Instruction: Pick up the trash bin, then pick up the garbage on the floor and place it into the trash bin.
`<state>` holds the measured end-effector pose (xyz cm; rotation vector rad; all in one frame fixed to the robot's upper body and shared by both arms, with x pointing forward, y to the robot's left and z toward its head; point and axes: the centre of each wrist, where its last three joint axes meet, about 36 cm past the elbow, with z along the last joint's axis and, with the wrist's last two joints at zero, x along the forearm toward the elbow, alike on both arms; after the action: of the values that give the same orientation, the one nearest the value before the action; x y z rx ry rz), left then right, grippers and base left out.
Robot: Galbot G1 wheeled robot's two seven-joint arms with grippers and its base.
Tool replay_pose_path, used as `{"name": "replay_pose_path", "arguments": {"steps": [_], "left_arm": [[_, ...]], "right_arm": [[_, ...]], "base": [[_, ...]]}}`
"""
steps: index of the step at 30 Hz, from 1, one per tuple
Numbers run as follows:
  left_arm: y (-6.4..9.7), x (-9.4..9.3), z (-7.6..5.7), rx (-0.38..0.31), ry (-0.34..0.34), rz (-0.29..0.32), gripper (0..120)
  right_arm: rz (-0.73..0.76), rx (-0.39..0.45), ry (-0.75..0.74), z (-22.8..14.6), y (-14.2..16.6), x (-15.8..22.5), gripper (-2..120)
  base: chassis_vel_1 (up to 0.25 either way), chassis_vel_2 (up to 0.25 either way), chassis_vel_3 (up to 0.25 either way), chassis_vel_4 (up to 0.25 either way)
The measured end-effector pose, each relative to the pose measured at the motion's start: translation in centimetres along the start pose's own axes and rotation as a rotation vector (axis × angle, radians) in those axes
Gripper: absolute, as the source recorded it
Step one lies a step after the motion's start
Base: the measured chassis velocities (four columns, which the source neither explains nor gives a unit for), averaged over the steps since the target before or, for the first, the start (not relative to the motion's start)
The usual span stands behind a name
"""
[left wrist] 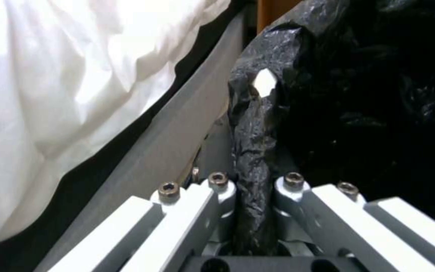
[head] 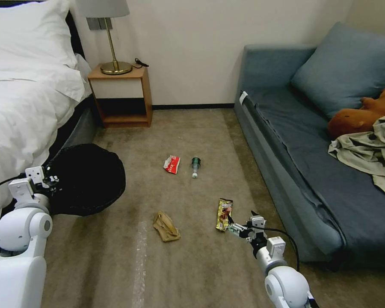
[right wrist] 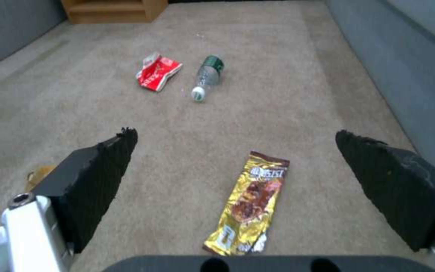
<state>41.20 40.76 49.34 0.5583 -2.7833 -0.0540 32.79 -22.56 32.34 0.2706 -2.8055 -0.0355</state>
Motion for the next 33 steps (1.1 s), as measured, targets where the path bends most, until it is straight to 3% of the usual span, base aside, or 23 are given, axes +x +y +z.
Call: {"name": "replay_pose_path", "arguments": {"steps": [33], "left_arm": [[0.01, 0.05, 0.09, -0.003, 0.001, 0.006, 3]], "right_arm": [[-0.006, 0.003, 0.011, 1.02, 0.39, -0.02, 100]], "base": [[-0.076, 0.116, 0.069, -0.114]]}}
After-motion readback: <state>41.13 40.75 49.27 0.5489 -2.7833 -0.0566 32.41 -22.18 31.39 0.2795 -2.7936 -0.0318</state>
